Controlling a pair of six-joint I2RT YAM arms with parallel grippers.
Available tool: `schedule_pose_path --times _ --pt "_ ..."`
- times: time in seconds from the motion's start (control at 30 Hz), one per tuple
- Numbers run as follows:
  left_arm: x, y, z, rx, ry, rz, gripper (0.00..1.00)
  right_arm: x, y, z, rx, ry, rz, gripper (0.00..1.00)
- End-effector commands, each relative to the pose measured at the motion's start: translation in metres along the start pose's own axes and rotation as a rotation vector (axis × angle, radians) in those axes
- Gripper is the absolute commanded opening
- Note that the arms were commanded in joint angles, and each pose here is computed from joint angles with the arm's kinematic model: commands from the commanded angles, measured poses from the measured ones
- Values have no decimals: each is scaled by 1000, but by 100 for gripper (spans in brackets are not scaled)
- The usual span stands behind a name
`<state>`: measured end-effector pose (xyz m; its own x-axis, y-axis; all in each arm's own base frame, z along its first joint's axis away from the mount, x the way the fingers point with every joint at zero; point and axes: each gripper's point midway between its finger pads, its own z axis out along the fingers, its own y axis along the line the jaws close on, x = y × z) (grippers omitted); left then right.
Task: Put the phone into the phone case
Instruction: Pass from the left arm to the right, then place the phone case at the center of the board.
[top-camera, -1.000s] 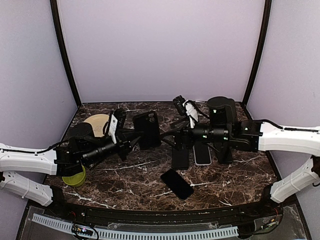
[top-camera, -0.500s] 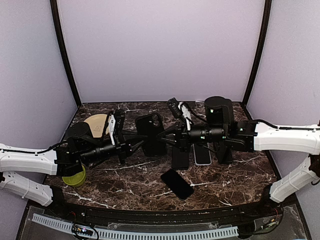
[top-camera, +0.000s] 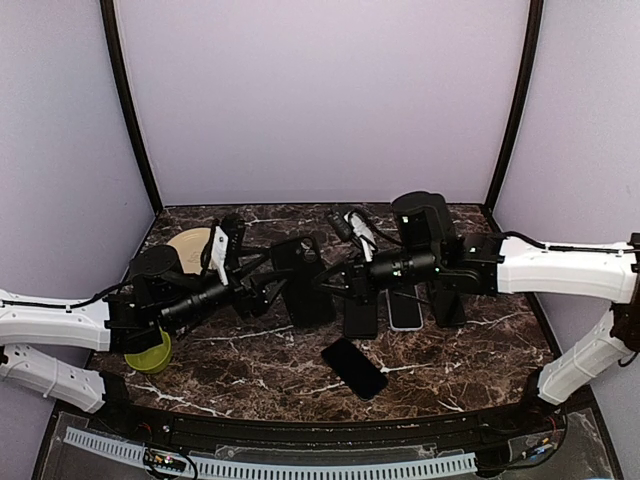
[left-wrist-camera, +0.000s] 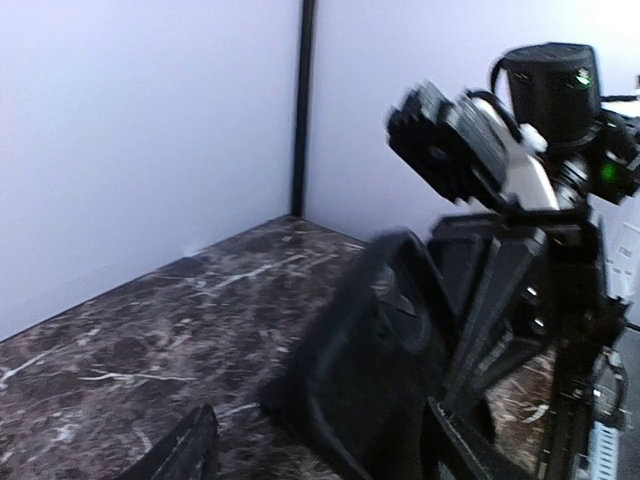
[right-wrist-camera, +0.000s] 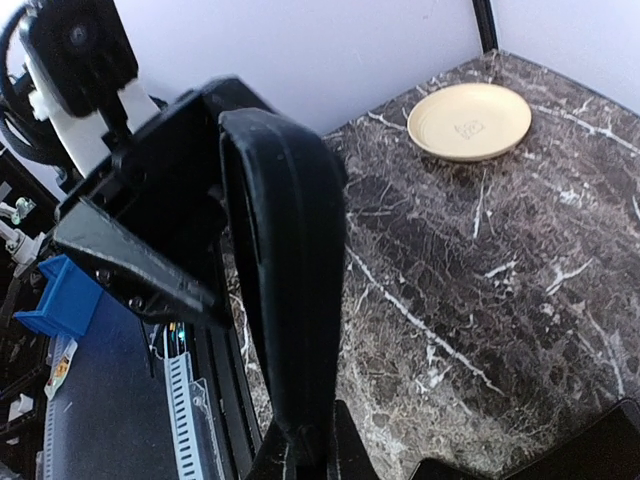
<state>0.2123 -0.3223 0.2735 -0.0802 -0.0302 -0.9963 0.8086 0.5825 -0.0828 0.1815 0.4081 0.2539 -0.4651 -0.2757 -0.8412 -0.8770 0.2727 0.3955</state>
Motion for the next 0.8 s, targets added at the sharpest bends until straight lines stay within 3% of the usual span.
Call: schedule_pose_path --times 0.0,0.17,0.3,0.5,0.77 --pt "-27 54 -17 -327 -70 59 74 23 -5 17 -29 120 120 0" --pt "-26 86 -31 -531 -56 100 82 53 -10 35 -60 192 261 0" --pt "-22 96 -33 -605 -24 116 89 86 -12 54 -70 295 329 0" --pt "-18 95 -30 -593 -5 114 97 126 -16 74 -68 416 426 0" --pt "-16 93 -27 -579 9 118 97 167 -13 84 -92 538 503 0"
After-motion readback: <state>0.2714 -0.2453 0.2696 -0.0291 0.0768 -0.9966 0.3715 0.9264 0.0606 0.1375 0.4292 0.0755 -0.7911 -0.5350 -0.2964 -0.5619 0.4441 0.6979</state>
